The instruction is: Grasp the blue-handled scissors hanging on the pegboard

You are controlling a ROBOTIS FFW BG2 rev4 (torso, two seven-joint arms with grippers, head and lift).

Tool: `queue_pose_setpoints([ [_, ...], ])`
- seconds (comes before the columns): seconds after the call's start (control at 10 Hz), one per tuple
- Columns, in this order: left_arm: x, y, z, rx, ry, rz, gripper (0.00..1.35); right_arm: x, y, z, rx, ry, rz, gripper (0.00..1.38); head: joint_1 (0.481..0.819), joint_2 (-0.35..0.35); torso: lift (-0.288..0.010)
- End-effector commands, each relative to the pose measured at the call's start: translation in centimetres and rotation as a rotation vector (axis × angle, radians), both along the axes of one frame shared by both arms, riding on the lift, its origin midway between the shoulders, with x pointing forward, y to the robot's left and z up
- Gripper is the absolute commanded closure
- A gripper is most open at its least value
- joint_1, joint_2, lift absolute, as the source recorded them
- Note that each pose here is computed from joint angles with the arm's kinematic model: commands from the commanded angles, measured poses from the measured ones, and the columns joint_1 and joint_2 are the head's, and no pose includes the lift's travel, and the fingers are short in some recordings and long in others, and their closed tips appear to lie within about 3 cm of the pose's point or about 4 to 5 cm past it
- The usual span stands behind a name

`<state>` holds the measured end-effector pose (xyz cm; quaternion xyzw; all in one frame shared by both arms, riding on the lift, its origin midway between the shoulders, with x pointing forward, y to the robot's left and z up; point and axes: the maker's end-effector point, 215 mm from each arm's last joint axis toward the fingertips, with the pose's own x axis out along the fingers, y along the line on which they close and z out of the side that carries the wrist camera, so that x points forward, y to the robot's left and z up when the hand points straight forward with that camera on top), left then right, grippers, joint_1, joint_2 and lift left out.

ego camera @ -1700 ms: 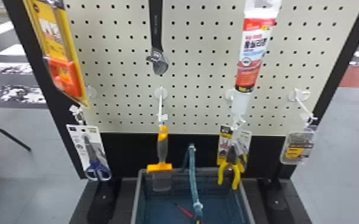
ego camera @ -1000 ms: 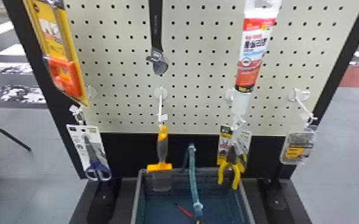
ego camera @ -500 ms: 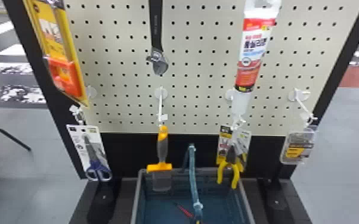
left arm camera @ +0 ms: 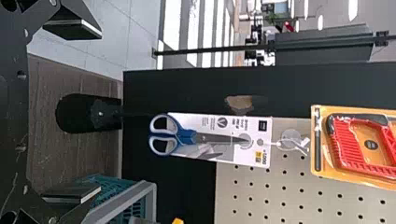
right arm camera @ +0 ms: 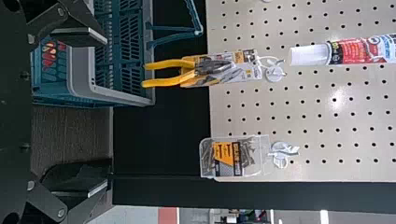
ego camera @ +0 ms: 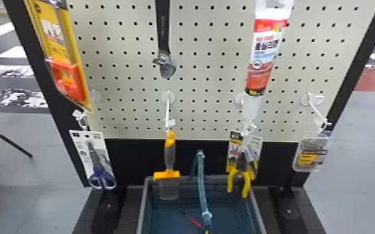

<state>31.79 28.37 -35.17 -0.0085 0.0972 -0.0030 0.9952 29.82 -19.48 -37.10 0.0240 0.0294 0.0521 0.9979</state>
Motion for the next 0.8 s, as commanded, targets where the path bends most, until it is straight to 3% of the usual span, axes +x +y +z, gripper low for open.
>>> queue_pose_setpoints([
  [0.0,1.5,0.0,0.1,0.010,0.005,-0.039,0.15,0.0,0.0,-0.1,0.000,0.003,0.000,0.22,0.549,0.000,-0.100],
  [0.7,6.5,0.0,2.2,0.063,0.002,-0.211,0.15,0.0,0.1,-0.4,-0.002,0.006,0.002,0.22,0.549,0.000,-0.100],
])
